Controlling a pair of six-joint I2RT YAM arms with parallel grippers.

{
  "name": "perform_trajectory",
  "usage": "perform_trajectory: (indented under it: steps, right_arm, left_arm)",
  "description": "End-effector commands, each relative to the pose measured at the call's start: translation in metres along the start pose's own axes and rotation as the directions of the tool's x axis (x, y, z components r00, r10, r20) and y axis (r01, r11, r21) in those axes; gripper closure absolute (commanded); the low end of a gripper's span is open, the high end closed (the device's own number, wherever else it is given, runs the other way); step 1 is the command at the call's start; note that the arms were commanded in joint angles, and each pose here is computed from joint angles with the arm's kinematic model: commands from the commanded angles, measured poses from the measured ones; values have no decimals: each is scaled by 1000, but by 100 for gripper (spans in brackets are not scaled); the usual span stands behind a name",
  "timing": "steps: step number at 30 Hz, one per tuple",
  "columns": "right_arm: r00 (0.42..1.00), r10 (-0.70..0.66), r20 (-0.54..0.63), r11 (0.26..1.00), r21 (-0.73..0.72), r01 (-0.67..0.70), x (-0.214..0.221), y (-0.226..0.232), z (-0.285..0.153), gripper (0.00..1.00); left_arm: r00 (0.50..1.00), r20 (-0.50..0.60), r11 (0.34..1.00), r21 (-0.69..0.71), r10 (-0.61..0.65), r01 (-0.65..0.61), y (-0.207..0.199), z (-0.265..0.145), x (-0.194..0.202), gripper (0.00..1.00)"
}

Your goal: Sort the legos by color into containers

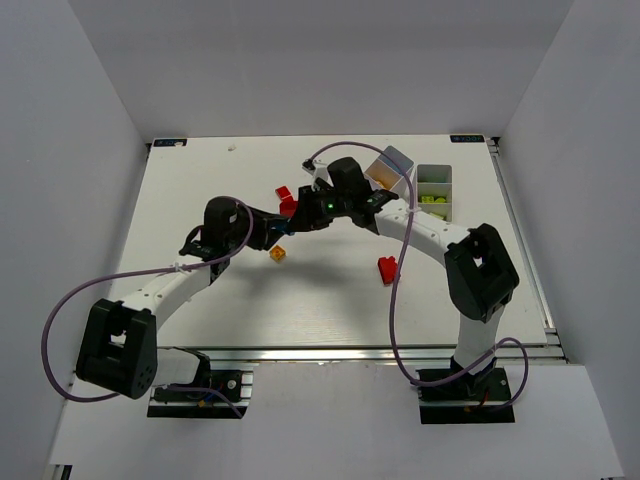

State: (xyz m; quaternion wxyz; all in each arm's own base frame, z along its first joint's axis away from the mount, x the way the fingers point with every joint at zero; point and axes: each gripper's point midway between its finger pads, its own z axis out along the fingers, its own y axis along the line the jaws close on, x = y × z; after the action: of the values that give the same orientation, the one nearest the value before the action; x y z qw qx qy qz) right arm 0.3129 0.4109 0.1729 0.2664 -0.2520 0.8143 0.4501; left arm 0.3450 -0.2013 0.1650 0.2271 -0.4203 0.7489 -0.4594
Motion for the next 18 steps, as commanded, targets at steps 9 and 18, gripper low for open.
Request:
perform_trajectory:
  steps: [9,18]
  right_arm:
    - [990,-115,81,993,-2,116,-28,-2,-12,100]
    - [898,-435,62,858,332,392,-78,-109,-98,100]
  left_arm:
    - [1000,17,999,25,26,-27,-7,-2,-1,29]
    - [972,153,974,-167,179,-153,25,-15,-38,15]
